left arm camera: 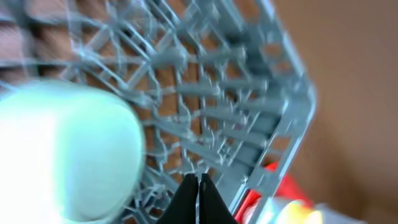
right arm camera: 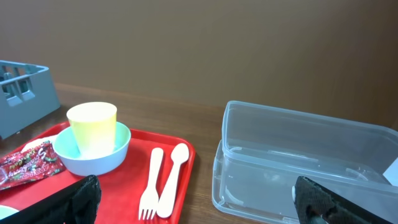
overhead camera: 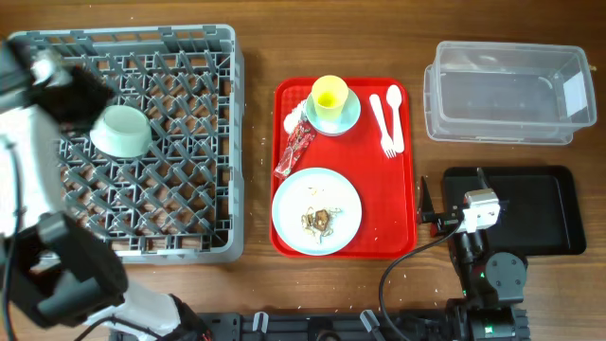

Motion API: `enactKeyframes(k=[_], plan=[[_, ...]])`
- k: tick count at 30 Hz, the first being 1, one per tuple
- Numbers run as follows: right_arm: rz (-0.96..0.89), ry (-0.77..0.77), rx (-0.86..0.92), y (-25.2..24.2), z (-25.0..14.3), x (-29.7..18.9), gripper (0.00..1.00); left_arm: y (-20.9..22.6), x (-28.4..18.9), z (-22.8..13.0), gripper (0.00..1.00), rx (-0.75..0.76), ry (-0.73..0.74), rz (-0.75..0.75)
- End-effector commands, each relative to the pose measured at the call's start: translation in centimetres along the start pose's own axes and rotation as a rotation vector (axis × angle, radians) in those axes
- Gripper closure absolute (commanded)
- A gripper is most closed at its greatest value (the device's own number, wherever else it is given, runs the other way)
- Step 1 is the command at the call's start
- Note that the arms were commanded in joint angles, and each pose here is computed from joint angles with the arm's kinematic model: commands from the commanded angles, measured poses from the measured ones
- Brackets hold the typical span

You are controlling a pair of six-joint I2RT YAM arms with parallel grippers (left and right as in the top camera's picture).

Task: Sort waste into correct bins and load items into the dishwasher rack
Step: 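Carry the bowl left over the rack and set it down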

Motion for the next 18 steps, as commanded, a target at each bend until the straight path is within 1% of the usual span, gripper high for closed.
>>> enactKeyframes(k=[1, 3, 5, 10, 13, 16, 18], plan=[[-0.017, -0.005, 0.012, -0.2, 0.1, 0.0, 0.0, 0.9, 4.1, -1.3, 0.96, 0.121, -0.165, 0.376], [-0.017, -0.005, 0.012, -0.2, 0.1, 0.0, 0.0, 1.4, 5.2, -1.6, 0.96, 0.119, -0.217, 0.47], [-0.017, -0.005, 0.012, -0.2, 0.1, 0.0, 0.0, 2.3, 5.5, -1.5, 0.96, 0.107, -0.215, 0.516], [-0.017, -0.005, 0.012, -0.2, 0.1, 0.0, 0.0, 5.8, 3.7, 0.0, 0.96, -0.052, -0.233, 0.602], [-0.017, -0.005, 0.012, -0.2, 0.1, 0.0, 0.0, 7.1, 2.2, 0.6, 0.96, -0.148, -0.253, 0.613], [-0.017, -0.005, 0.012, -0.2, 0.1, 0.0, 0.0, 7.0, -0.1, 1.0, 0.96, -0.213, -0.283, 0.58], [-0.017, -0.005, 0.012, -0.2, 0.1, 0.0, 0.0, 6.9, -1.0, 0.9, 0.96, -0.249, -0.268, 0.54]])
Point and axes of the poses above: each gripper's point midway between its finger pads, its own x axis out along the fingers, its own y axis along the line the jaws close on, z = x × y, the point moved 5 cm from there along -x, back along the fingers, and after that the axes turned 10 degrees about -x, right-handed, at the moved point
